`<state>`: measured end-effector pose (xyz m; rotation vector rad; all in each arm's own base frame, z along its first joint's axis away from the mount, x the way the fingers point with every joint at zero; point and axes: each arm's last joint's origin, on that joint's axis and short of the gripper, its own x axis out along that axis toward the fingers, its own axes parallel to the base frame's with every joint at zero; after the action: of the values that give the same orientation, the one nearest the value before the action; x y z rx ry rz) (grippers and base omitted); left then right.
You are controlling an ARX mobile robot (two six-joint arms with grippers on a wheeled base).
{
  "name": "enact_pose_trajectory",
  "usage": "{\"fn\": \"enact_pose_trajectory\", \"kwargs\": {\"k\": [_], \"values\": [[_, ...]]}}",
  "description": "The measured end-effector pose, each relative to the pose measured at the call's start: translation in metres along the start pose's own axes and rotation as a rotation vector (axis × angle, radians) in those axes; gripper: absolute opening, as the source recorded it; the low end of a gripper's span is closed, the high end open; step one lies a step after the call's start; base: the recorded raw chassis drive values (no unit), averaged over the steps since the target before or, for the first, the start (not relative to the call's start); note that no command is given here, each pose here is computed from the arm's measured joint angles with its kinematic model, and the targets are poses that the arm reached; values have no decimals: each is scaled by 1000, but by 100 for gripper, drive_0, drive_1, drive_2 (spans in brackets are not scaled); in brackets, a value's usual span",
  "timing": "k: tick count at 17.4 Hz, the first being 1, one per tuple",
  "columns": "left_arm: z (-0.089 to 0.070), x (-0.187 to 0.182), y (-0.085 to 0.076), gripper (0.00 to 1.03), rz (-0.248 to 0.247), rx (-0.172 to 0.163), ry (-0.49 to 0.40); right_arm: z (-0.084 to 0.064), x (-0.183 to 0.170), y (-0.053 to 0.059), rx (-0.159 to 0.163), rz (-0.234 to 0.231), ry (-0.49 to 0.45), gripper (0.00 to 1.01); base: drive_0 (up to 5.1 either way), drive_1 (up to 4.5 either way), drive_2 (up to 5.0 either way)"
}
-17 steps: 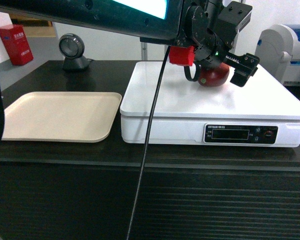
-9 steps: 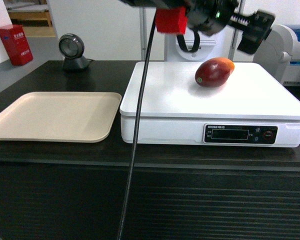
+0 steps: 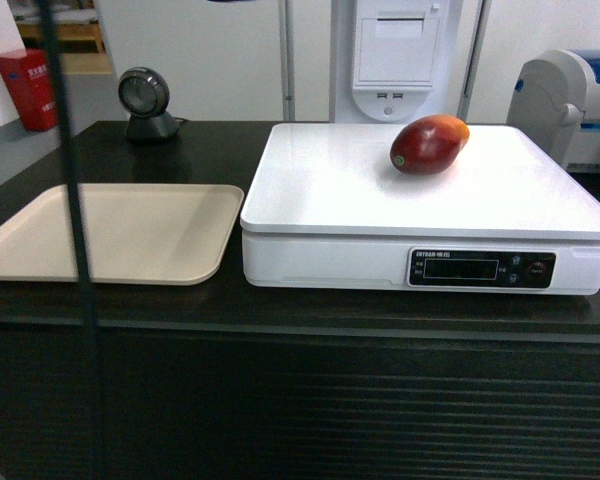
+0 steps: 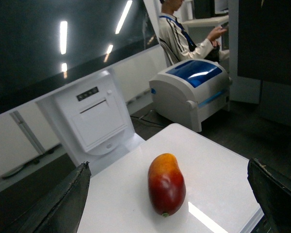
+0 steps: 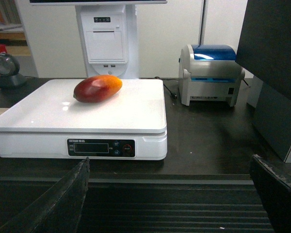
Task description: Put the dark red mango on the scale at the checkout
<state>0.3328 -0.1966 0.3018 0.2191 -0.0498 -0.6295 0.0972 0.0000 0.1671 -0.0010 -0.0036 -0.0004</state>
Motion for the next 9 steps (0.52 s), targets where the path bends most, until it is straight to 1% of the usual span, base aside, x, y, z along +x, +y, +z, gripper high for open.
{"fn": "enact_pose_trajectory", "kwargs": {"k": [2, 3, 4, 5, 6, 7, 8, 9], "values": [[0, -34, 7, 98, 55, -12, -12, 0, 0, 0, 0, 0, 0, 98, 0, 0, 0], [-3, -43, 9, 98, 67, -14, -2, 0, 0, 0, 0, 0, 0, 98, 0, 0, 0], [-8, -50, 12, 98, 86, -16, 14, 0, 0, 0, 0, 0, 0, 98, 0, 0, 0], [-12, -53, 13, 98, 90, -22, 24, 0, 0, 0, 0, 0, 0, 98, 0, 0, 0], [-15, -56, 14, 98, 94, -35, 31, 0, 0, 0, 0, 0, 0, 98, 0, 0, 0], [-15, -59, 16, 98, 112, -43, 29, 0, 0, 0, 0, 0, 0, 98, 0, 0, 0], [-15, -66, 16, 89, 260, -86, 10, 0, 0, 0, 0, 0, 0, 98, 0, 0, 0], [-27, -93, 23, 77, 461, -148, 14, 0, 0, 0, 0, 0, 0, 98, 0, 0, 0]]}}
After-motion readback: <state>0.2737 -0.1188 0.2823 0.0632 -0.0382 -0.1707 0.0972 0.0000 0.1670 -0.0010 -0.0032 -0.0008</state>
